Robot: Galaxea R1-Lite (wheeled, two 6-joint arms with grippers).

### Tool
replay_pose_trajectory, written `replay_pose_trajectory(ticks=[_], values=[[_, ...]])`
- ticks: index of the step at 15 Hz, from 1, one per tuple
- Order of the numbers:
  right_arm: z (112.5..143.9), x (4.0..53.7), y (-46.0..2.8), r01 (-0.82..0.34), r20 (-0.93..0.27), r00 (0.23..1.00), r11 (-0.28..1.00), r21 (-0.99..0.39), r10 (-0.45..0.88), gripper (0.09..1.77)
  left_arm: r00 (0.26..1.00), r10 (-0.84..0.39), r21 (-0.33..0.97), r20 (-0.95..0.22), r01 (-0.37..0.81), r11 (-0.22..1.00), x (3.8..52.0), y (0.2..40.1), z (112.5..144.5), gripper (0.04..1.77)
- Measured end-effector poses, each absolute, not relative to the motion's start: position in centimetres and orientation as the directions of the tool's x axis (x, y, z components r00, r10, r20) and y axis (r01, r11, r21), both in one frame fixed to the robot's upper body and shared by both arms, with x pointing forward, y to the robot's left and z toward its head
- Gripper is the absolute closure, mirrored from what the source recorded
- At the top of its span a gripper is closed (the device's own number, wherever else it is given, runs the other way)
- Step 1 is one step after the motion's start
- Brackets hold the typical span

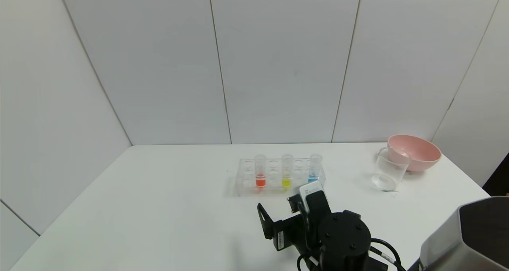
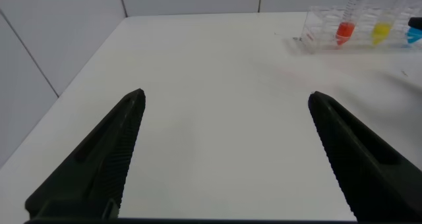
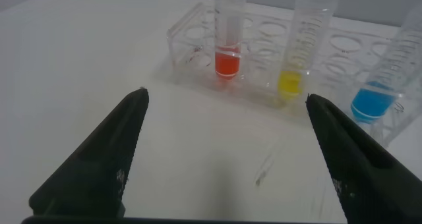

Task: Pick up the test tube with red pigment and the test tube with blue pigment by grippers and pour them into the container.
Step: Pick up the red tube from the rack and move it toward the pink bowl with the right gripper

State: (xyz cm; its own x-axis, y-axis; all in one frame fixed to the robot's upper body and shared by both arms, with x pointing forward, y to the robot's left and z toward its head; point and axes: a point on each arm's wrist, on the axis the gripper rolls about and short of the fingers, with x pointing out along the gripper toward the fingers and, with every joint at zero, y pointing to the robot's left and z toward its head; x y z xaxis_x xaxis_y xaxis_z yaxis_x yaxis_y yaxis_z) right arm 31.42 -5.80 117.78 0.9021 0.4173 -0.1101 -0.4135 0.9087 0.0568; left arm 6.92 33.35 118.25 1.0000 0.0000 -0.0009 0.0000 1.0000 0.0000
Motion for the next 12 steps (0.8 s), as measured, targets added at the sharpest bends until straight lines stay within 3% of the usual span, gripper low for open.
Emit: replay_pose_trajectory(ticks=[12], values=[[118.1, 39.1, -0.9, -0.388, -0.058, 0.92, 0.921, 0.018, 0.389, 0.15, 1.0, 0.0, 0.0, -0.001, 0.0, 1.0, 6.9, 33.4, 118.3, 0.05]])
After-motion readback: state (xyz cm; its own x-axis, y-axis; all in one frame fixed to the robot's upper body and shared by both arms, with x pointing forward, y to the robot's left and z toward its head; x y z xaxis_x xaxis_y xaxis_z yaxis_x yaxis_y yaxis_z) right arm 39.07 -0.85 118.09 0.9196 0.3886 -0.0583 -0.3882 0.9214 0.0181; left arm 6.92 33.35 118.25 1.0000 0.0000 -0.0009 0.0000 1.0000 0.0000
